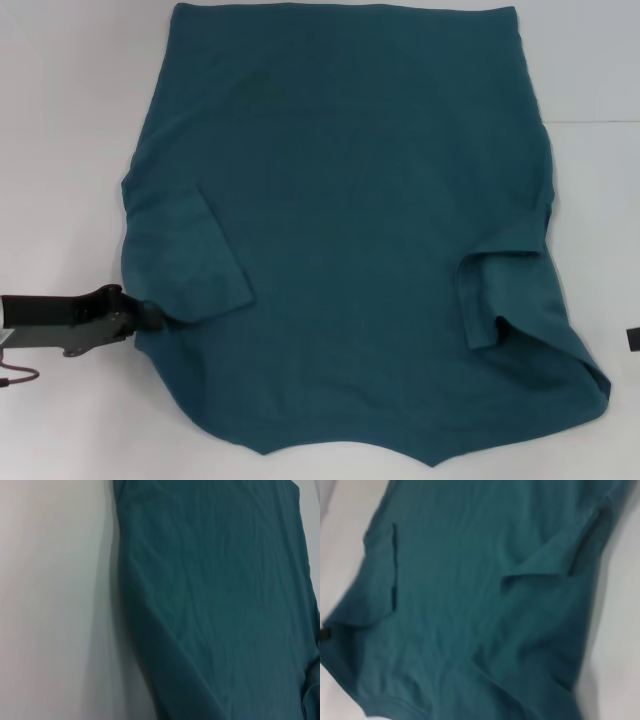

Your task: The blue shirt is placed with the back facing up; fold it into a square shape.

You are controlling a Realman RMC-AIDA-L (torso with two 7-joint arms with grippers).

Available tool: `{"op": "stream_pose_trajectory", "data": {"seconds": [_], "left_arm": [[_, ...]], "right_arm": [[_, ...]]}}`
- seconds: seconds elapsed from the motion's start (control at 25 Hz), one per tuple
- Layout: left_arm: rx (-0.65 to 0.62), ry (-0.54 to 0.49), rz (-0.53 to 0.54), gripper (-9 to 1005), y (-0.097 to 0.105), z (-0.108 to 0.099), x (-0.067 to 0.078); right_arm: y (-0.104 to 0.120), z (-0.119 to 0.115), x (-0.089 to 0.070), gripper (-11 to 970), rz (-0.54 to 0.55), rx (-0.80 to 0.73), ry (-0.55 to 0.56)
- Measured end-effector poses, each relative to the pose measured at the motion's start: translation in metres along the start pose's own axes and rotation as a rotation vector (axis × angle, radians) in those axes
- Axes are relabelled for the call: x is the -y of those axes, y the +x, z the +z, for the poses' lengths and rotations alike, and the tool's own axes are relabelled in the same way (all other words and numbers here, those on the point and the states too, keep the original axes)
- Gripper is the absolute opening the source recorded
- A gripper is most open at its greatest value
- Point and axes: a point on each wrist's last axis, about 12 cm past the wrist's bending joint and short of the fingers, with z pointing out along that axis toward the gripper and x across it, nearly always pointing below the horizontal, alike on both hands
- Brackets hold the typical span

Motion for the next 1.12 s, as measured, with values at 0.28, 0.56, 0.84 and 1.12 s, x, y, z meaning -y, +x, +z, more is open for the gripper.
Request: {"op": "stream_pose_trajectory", "data": {"seconds": [0.28,0.56,0.84,1.12], "left_arm": [[0.002,0.004,0.002,17,-0.002,0.001,0.002],[0.002,0.005,-0.001,16,-0.001,0.001,0.002],[0.0,0.008,-0.006,16,0.0,0.002,0.001],[-0.001,0.009,-0.006,16,0.0,0.003,0.001]], "right_arm": [[0.004,0.016,0.0,618,-0.166,-0.004,0.016],[0.008,0.028,0.002,619,-0.251,-0.035,0.051],[0.008,0.036,0.001,618,-0.267,-0.033,0.061],[0.008,0.044,-0.003,619,-0.296,-0.042,0.052]]}}
